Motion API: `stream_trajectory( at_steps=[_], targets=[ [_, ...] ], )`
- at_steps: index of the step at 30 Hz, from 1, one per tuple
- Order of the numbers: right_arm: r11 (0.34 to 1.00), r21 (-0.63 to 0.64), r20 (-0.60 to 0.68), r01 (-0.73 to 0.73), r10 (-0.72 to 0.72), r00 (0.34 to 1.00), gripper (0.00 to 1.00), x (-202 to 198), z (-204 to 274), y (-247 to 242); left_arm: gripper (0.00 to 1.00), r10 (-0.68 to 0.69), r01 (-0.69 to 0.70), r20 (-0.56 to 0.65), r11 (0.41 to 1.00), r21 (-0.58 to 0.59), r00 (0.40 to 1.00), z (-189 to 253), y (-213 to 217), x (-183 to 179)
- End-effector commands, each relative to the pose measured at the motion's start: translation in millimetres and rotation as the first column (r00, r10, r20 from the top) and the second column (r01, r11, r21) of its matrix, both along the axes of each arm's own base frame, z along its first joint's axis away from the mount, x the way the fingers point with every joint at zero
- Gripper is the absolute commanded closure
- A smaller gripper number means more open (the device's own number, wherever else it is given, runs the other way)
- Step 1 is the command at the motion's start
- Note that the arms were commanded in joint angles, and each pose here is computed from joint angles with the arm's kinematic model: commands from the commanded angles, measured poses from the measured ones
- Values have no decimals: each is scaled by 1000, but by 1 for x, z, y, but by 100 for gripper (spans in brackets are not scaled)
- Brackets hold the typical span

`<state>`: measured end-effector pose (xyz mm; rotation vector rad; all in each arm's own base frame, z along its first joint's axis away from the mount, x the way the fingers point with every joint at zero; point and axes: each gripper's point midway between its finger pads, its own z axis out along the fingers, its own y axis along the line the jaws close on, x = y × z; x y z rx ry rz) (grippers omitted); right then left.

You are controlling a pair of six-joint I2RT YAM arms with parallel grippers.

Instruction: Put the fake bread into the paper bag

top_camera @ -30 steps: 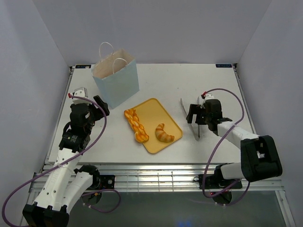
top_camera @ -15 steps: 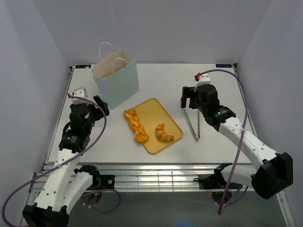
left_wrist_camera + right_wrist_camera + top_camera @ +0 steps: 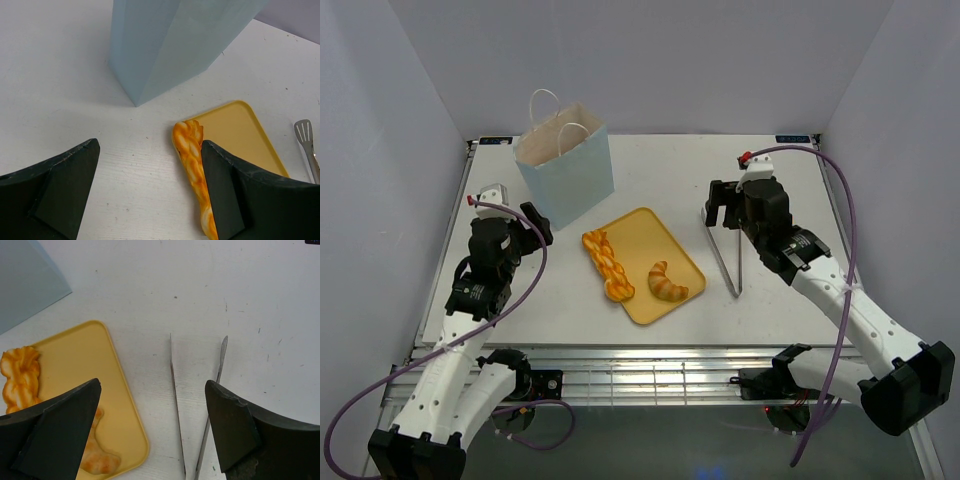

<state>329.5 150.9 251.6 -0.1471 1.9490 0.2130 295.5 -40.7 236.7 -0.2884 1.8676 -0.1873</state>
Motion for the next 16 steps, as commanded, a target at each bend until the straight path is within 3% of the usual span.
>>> stream_trajectory(
  at_steps=[1,16],
  targets=[
    [1000,22,44,10,-11,999,10,-1,11,-2,8,-20,20,9,1000,-1,1000,2,-3,3],
    [1000,12,43,-22,22,999,10,-3,0,1,8,-6,6,-7,1000,10,1000,-3,-1,5]
  ],
)
